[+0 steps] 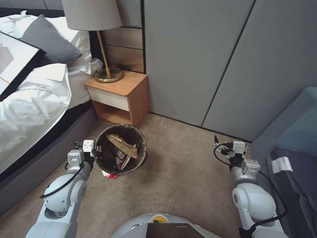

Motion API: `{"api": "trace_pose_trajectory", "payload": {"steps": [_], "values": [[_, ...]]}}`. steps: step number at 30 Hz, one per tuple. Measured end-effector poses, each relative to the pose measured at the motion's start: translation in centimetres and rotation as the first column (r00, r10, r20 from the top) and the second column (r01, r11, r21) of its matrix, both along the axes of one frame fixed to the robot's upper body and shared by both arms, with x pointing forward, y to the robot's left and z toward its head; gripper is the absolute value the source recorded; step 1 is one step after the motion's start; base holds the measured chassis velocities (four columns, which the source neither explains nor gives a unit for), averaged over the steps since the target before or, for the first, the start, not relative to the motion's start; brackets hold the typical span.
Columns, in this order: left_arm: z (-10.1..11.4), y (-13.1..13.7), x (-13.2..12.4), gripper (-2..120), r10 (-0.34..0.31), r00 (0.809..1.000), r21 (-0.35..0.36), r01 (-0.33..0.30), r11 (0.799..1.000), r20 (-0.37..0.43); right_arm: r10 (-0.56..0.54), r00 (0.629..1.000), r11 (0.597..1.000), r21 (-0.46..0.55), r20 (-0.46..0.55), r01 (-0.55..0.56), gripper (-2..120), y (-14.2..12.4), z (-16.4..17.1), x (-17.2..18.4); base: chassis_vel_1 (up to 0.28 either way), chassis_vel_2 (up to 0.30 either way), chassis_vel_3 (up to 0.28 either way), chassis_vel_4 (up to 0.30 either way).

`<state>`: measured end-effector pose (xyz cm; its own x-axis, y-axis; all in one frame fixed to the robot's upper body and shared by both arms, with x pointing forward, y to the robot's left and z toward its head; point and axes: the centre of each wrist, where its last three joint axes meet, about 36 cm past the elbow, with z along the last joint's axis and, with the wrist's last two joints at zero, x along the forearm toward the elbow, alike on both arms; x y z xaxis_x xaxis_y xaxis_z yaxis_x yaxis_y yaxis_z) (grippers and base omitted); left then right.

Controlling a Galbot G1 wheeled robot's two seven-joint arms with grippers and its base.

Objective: Pick up the trash bin, then pick up the garbage from the floor and place it into the trash bin.

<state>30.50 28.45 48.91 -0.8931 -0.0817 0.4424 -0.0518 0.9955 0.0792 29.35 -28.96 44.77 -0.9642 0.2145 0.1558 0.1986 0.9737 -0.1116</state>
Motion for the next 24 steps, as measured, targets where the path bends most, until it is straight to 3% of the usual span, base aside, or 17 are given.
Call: {"api": "trace_pose_trajectory", "payload": {"steps": [24], "values": [[-0.07,0.09,-0.1,3,0.001,1.0,0.002,-0.001,1.0,-0.004,0.009,1.0,1.0,-0.002,-0.004,-0.009,100,0.26,-0.45,0.07,0.077,0.078,0.078,0.084]]}}
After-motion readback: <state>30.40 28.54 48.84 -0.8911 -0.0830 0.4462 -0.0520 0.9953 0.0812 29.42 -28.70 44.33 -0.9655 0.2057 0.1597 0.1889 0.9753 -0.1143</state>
